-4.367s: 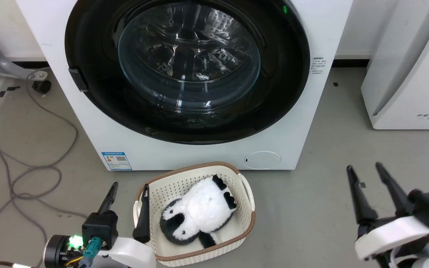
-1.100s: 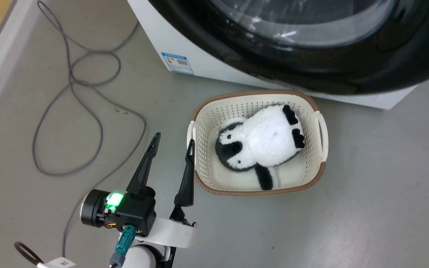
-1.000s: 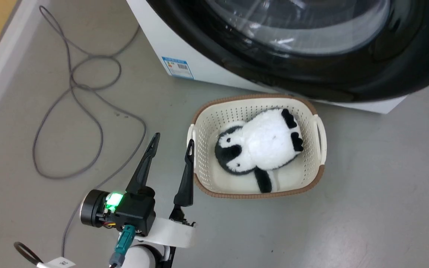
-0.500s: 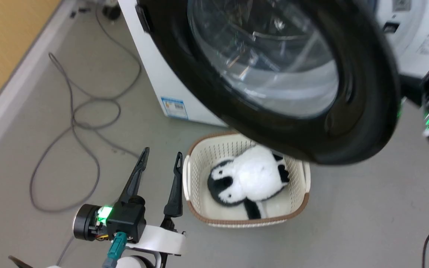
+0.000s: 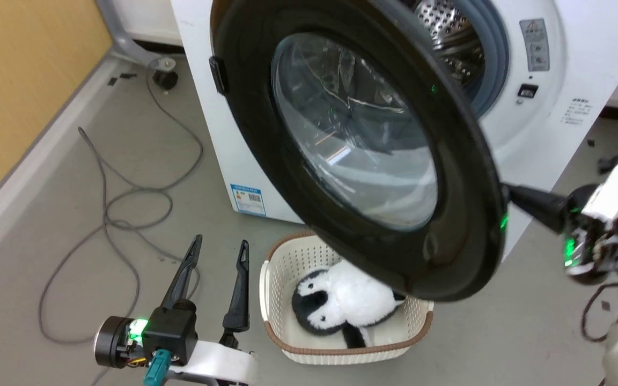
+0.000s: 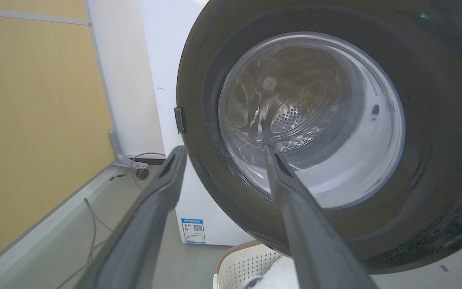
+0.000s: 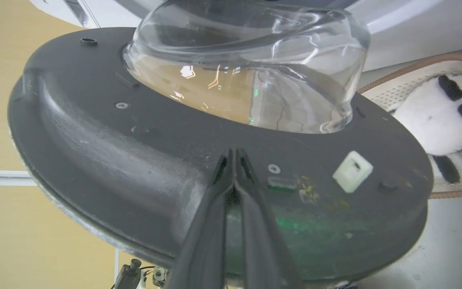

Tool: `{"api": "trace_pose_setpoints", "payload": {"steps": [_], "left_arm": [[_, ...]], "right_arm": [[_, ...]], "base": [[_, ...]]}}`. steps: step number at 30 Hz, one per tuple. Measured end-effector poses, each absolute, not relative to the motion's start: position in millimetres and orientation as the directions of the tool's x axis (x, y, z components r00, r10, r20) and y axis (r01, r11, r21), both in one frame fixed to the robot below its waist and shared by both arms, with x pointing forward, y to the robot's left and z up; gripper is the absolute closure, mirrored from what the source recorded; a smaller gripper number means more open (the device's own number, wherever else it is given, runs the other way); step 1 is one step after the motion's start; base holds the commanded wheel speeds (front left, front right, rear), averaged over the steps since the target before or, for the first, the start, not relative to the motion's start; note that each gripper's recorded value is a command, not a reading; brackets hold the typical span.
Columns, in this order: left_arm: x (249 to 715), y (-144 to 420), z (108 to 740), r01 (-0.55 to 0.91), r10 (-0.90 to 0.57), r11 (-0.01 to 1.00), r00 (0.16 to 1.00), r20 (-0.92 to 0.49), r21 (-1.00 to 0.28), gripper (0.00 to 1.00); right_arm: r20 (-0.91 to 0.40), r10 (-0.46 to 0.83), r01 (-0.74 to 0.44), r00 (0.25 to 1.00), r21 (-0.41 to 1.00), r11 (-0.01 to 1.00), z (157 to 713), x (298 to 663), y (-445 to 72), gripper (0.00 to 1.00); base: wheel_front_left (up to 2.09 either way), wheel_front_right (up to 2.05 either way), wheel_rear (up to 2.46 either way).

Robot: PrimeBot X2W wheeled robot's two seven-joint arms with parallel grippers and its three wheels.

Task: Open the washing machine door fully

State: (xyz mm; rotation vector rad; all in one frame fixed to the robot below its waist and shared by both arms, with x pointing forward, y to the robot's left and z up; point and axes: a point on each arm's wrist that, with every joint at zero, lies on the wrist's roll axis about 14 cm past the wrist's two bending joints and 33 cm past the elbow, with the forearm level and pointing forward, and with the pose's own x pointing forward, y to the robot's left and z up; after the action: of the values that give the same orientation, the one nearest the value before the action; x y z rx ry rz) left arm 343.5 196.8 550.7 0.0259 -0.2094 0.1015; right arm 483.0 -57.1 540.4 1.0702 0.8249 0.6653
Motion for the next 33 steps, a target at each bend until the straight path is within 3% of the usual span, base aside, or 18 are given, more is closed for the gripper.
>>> {"api": "trace_pose_setpoints", "payload": {"steps": [13,33], "left_arm": [[332.3,198.2,554.1,-0.105,0.1,0.994,0.97,0.222,0.012,0.0],[317.0,201.2,537.7,-0.116,0.113,0.993,0.979,0.172,0.005,0.0]], "right_arm": [[-0.148,0.886,-0.13,0.439,0.965,0.226,539.7,443.5,-2.3,1.0],[-0.063,0.976,-0.177,0.207,0.979,0.101,530.2,361.9,84.6,1.0]], "base": [[0.0,0.0,0.0],[0.0,0.0,0.0]]}}
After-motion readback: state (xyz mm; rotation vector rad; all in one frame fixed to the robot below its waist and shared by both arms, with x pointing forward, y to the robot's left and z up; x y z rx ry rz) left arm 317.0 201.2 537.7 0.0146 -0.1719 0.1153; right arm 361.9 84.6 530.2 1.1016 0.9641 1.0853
